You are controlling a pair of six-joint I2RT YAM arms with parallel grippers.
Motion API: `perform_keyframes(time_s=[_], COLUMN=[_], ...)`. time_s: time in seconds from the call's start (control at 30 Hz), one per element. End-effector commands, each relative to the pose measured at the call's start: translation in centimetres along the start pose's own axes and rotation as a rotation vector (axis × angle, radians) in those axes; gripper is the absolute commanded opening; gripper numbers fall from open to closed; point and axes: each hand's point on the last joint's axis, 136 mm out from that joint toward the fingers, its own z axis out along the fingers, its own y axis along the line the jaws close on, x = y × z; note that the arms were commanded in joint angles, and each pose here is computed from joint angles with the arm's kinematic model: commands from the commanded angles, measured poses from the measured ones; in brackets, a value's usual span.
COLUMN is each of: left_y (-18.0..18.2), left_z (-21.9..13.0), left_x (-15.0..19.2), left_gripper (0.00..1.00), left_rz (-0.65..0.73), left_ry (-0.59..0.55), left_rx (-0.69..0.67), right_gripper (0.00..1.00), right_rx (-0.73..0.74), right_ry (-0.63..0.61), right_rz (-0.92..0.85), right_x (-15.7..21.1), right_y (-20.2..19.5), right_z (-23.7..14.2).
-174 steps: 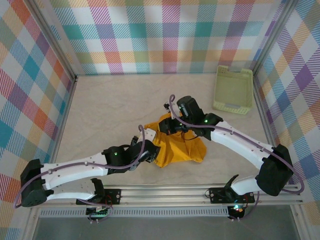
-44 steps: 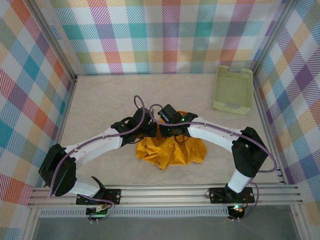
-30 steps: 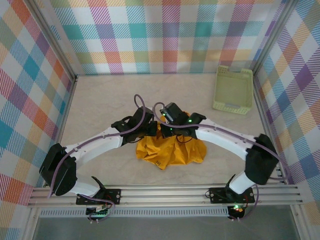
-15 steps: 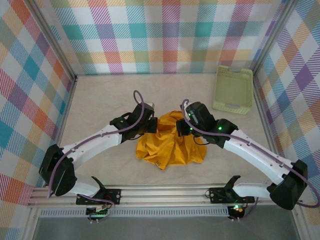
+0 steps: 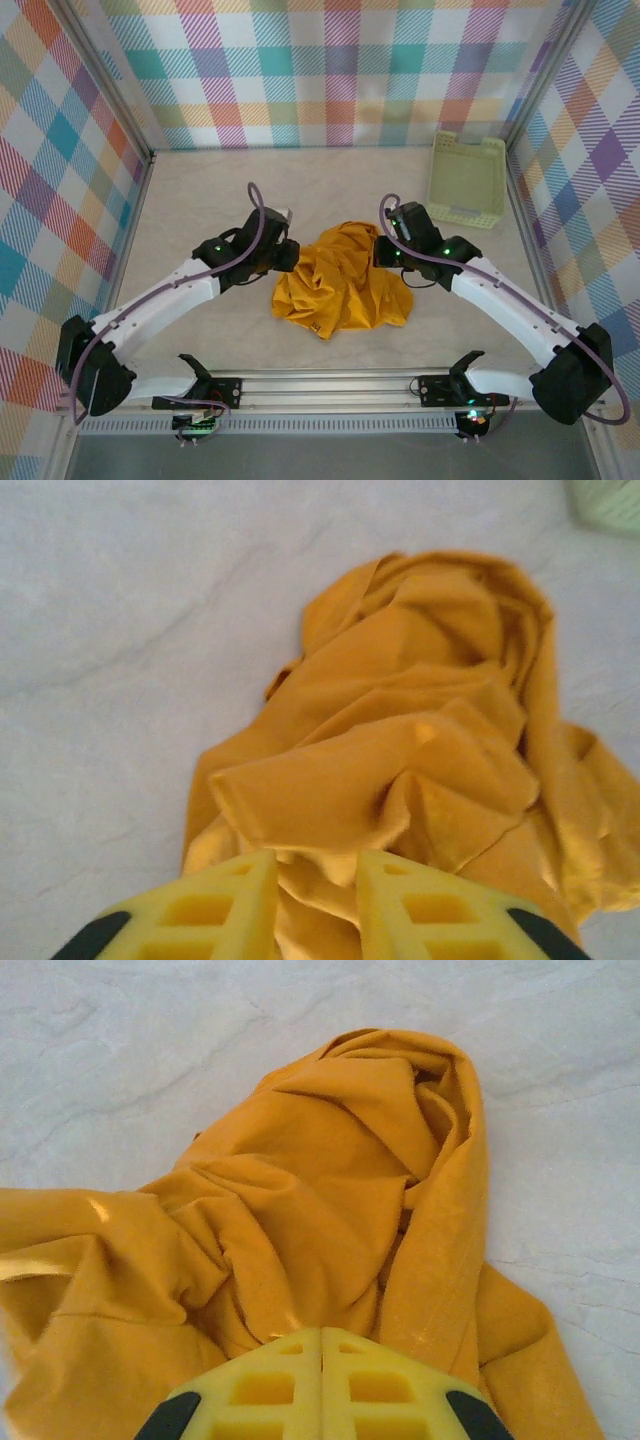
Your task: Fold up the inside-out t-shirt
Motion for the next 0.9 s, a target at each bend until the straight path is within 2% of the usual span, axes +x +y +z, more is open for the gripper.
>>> perform_keyframes(time_s=[0.0, 0.07, 0.2, 0.27, 0.4, 0.5, 0.6, 0.67, 0.73, 0.87], left_y=[0.1, -0.4, 0.7, 1.5, 3.1, 4.0, 4.3, 4.1, 3.9, 2.9], left_z=[-0.2, -0.4, -0.8, -1.2, -1.5, -1.8, -1.5, -1.0, -0.6, 0.4], left_x=[0.6, 0.7, 1.1, 1.5, 3.3, 4.1, 4.5, 4.8, 4.9, 4.9], left_gripper=[0.32, 0.32, 0.31, 0.35, 0.40, 0.45, 0.48, 0.48, 0.48, 0.47], left_rz=[0.029, 0.021, -0.029, -0.075, -0.166, -0.222, -0.257, -0.261, -0.262, -0.256], left_ry=[0.049, 0.045, 0.014, -0.018, -0.036, -0.048, -0.037, -0.022, -0.006, 0.033], left_rx=[-0.019, 0.007, -0.031, -0.038, -0.022, -0.006, 0.013, 0.023, 0.026, 0.059], right_gripper=[0.00, 0.04, 0.33, 0.48, 0.64, 0.72, 0.72, 0.66, 0.51, 0.21], right_rx=[-0.102, -0.126, -0.125, -0.125, -0.124, -0.094, -0.033, 0.040, 0.114, 0.164], right_ry=[0.004, 0.001, 0.050, 0.077, 0.117, 0.123, 0.126, 0.144, 0.145, 0.122], right_rz=[-0.061, -0.148, -0.293, -0.320, -0.396, -0.442, -0.467, -0.475, -0.467, -0.410], right_x=[0.3, 0.8, 2.8, 4.0, 5.8, 6.1, 5.9, 5.8, 5.5, 4.8], right_y=[2.3, 4.3, 7.7, 8.8, 11.0, 12.0, 12.1, 11.3, 10.3, 8.5], right_z=[-0.5, -1.1, -0.5, 0.4, 2.1, 3.0, 4.2, 5.1, 5.5, 5.2])
